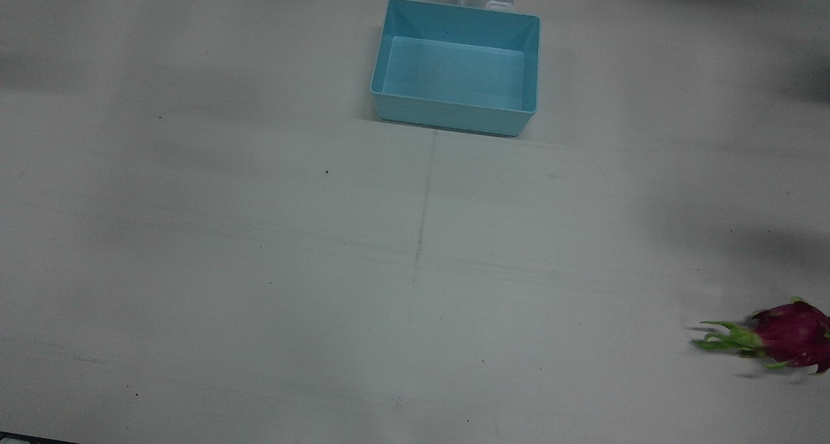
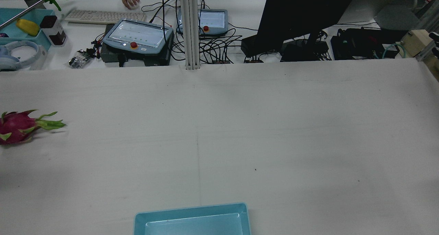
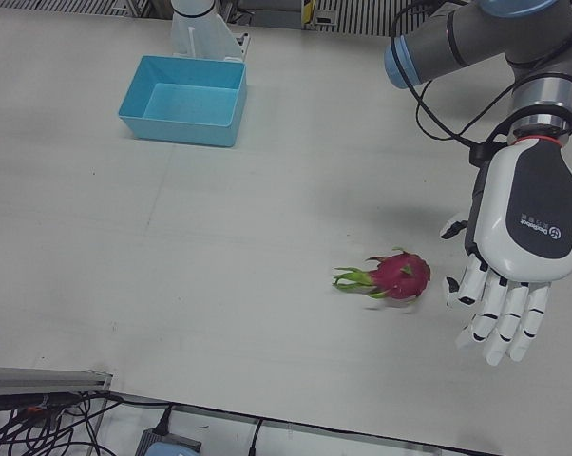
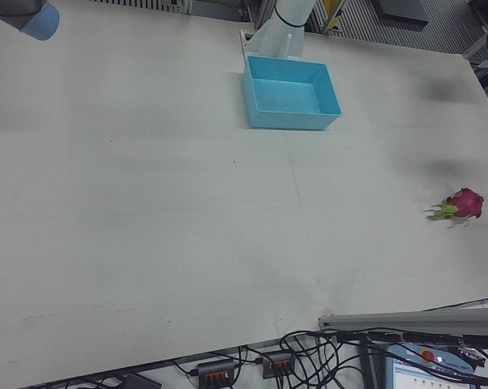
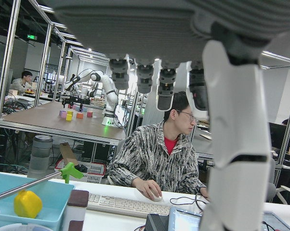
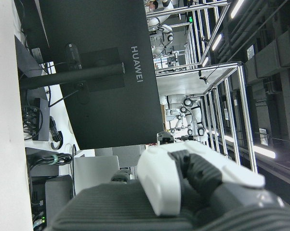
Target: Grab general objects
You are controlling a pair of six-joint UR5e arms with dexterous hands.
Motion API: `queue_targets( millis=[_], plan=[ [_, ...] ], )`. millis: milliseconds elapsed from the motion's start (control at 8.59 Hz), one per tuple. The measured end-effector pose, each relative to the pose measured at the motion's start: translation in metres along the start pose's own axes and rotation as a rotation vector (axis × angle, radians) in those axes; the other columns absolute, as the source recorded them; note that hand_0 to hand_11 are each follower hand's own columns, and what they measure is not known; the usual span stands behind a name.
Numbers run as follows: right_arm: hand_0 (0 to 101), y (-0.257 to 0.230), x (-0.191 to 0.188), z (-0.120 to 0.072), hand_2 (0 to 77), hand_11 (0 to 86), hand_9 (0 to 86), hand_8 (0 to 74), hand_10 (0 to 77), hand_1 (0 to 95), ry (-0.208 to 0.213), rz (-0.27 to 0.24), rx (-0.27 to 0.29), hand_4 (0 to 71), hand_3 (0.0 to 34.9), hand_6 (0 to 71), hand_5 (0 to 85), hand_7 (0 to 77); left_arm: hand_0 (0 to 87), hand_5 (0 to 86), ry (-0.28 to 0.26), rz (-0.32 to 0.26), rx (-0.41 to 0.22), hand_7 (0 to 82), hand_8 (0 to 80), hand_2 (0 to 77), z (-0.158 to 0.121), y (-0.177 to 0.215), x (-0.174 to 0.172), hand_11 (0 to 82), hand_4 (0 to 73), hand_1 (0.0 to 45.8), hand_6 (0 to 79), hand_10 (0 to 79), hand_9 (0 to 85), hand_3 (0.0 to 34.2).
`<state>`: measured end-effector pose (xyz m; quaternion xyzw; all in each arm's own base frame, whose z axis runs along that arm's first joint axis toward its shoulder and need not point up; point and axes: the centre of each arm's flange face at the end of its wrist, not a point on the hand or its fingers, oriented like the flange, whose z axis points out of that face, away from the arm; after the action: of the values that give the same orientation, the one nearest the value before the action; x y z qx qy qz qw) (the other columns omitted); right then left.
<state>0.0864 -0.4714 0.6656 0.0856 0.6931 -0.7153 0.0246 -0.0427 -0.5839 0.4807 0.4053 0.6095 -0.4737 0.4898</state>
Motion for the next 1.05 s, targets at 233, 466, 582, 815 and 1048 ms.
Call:
queue_targets(
  millis=[233,466,582,815,1048],
  plan=[
    [0,0.0,0.0,0.0,77.4,0.5,0.5,0.0,0.0,94.9,0.0,0.0,0.0,0.0,0.0,0.0,0.0,0.0,52.4,69.8,0.002,0.0,0.007,25.6,11.5,19.1,-0.003,-0.001,-0.001,15.3,4.9,0.0,12.0,8.2,12.5,0.0],
    [0,0.0,0.0,0.0,77.4,0.0,0.5,0.0,0.0,94.9,0.0,0.0,0.0,0.0,0.0,0.0,0.0,0.0,51.5,66.0,0.014,-0.001,0.015,27.8,11.5,19.1,-0.012,-0.003,-0.003,15.3,7.1,0.0,13.1,8.7,13.6,0.0],
    [0,0.0,0.0,0.0,77.4,0.0,0.5,0.0,0.0,94.9,0.0,0.0,-0.001,0.0,0.0,0.0,0.0,0.0,51.5,63.8,0.019,0.0,0.016,29.5,11.5,19.1,-0.018,-0.003,-0.005,15.3,7.1,0.0,14.2,8.7,14.7,0.1],
    [0,0.0,0.0,0.0,77.4,0.0,0.5,0.0,0.0,94.9,0.0,0.0,-0.001,0.0,0.0,0.0,0.0,0.0,51.5,61.6,0.025,0.0,0.016,33.8,12.5,19.1,-0.022,-0.004,-0.007,15.3,7.6,0.0,15.3,8.7,16.4,0.1],
    [0,0.0,0.0,0.0,77.4,0.0,0.5,0.0,0.0,94.9,0.0,-0.001,-0.001,0.0,0.0,0.0,0.0,0.0,51.6,60.5,0.029,0.0,0.015,38.7,14.2,19.1,-0.022,-0.003,-0.007,15.3,7.6,0.0,16.4,8.7,18.0,0.1]
  ],
)
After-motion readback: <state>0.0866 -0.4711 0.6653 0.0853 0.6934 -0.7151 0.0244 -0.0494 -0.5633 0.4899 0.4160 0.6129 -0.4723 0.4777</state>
